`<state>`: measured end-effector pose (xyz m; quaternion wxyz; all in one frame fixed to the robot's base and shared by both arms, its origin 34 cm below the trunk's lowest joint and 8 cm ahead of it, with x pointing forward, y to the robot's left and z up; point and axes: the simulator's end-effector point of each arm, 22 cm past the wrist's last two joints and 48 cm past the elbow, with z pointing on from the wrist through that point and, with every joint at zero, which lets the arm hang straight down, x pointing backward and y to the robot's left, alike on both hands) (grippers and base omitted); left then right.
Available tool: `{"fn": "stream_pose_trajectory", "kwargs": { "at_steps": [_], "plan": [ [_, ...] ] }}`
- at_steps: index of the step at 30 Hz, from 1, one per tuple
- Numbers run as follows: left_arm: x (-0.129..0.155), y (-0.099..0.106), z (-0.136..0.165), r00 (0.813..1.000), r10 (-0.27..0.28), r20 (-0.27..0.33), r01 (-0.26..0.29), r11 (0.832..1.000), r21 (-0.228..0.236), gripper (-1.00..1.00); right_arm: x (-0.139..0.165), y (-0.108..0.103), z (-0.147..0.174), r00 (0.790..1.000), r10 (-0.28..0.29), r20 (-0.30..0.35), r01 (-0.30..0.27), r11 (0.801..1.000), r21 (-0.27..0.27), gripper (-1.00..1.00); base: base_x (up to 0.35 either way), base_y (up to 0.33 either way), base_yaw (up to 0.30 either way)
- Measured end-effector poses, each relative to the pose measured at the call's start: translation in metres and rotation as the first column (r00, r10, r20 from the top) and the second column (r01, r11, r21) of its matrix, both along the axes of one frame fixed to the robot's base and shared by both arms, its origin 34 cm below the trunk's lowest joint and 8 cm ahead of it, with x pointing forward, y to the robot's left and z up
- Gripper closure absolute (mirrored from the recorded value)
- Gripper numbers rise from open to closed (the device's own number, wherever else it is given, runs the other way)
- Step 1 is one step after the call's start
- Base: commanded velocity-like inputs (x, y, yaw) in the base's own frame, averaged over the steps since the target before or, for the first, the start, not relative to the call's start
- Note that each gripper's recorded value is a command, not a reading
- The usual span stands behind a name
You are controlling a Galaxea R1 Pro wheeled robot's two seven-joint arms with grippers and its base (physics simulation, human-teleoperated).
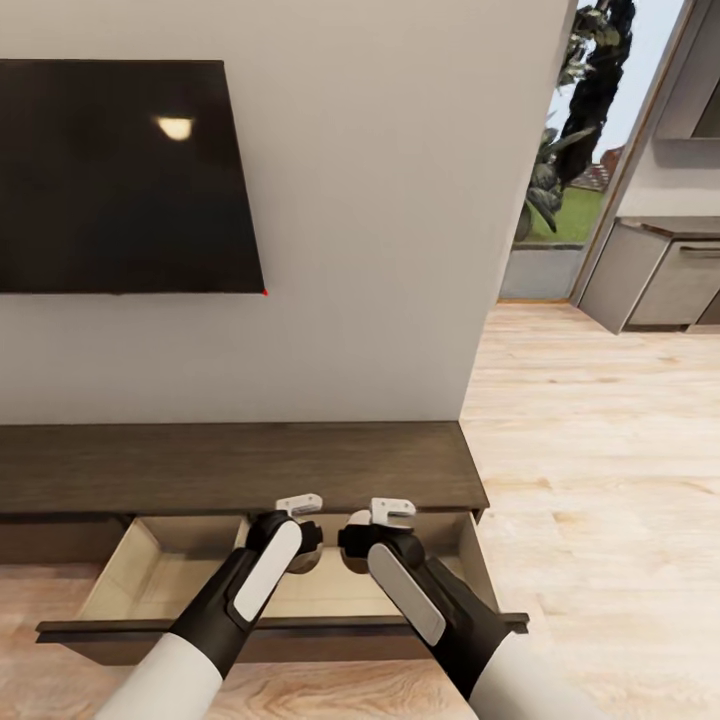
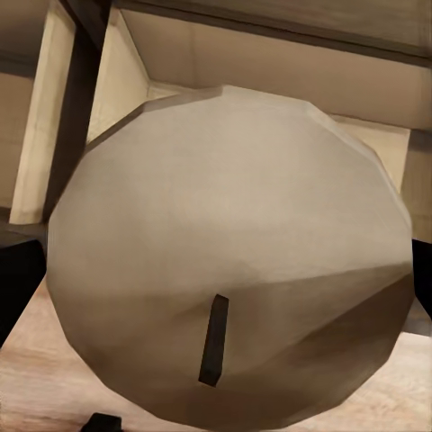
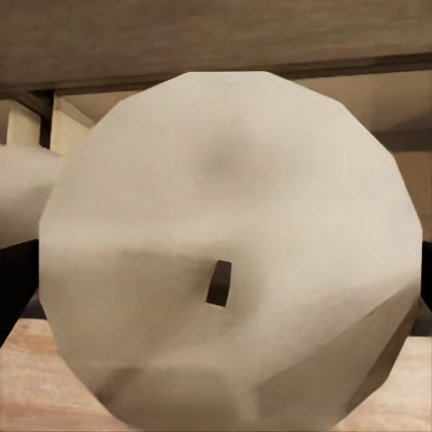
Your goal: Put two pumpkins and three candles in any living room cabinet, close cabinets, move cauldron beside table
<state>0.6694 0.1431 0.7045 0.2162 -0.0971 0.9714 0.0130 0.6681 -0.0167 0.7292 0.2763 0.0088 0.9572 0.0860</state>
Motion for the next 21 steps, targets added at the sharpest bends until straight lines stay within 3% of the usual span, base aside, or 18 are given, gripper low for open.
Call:
{"fn": "stream_pose_trajectory", "kwargs": {
  "at_steps": [9,15,21],
  "plan": [
    [-0.001,-0.004,-0.014,1.0,-0.014,0.003,0.014,1.0,0.005,1.0,0.001,0.003,-0.01,1.0,0.003,0.013,-0.003,1.0,0.005,1.0,0.0,0.0,0.0],
    [-0.001,-0.004,-0.024,1.0,-0.014,0.003,0.014,1.0,0.005,1.0,0.009,0.0,-0.017,0.998,-0.042,0.05,0.041,0.999,0.023,1.0,0.0,0.0,0.0],
    [-0.001,-0.004,-0.034,1.0,-0.014,0.003,0.014,1.0,0.005,1.0,0.009,-0.001,-0.028,0.998,-0.047,0.051,0.046,0.999,0.025,1.0,0.0,0.0,0.0]
  ]
}}
